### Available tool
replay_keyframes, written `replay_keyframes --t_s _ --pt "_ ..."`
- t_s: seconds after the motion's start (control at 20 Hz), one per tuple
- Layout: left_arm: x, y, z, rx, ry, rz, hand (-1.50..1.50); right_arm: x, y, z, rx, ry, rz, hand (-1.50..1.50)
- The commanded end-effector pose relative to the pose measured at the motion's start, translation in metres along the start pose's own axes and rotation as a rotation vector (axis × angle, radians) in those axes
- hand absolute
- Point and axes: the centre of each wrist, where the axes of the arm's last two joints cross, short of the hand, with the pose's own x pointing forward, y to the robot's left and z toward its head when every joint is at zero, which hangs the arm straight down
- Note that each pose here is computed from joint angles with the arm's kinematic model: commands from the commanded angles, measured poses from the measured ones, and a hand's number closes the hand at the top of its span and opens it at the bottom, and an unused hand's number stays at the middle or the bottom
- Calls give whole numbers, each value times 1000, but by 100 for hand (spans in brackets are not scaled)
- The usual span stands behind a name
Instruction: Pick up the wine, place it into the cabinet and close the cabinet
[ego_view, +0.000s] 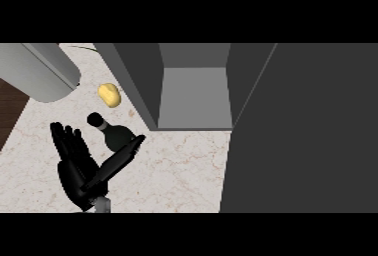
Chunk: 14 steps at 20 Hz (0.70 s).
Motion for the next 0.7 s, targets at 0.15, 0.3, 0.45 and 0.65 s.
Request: replay_keyframes --t_s 0.15,0.3,0.45,0.65 --pt "-42 27 -11 -36 3 35 -150 19 10 24 20 -60 -45 -150" --pt "-58 14 -22 -27 14 51 -150 11 8 20 31 -51 -55 -150" --pt "-68 14 -19 -26 8 43 -150 12 -3 32 21 -62 -49 -150" --pt "-71 27 -22 -40 15 53 -150 22 3 30 39 -45 -39 -150"
